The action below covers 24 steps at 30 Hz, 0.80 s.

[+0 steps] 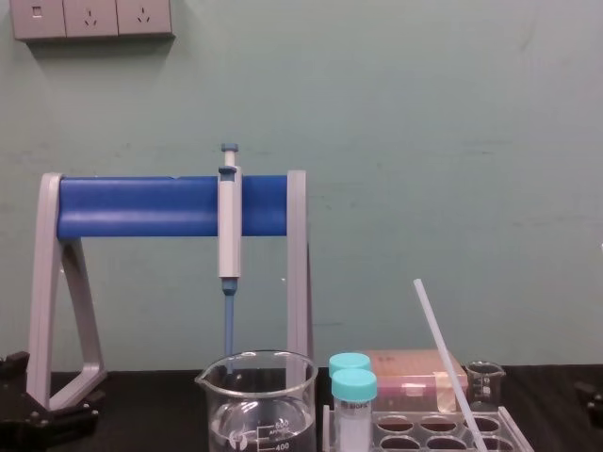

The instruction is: Pick up the stirring rod with one hand, then place it down.

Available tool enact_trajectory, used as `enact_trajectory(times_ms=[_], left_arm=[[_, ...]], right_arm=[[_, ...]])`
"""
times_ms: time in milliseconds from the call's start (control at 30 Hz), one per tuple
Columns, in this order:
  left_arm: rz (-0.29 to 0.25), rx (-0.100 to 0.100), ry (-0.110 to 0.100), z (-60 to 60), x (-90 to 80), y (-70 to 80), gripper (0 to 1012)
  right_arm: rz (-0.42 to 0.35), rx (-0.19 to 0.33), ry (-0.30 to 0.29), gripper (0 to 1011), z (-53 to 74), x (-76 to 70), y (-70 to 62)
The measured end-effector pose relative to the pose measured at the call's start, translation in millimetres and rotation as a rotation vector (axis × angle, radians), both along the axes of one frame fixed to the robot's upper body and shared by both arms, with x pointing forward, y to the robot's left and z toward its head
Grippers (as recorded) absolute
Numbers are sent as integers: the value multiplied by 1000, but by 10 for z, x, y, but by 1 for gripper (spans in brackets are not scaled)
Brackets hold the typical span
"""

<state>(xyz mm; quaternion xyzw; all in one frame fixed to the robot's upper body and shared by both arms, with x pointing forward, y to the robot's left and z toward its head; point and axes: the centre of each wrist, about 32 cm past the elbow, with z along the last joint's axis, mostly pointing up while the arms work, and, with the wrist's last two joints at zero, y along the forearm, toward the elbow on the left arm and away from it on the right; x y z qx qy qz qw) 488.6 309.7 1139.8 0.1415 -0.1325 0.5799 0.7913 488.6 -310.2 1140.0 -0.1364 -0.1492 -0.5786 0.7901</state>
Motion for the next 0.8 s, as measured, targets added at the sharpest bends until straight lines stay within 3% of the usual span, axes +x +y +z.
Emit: enact_trajectory(times_ms=[433, 800], left_arm=[[0, 0, 0, 0, 0, 0, 1000], [0, 0, 0, 0, 0, 0, 1000]], right_arm=[[80, 5, -68, 1003, 56, 52, -44], [178, 29, -114, 1003, 169, 282, -67]])
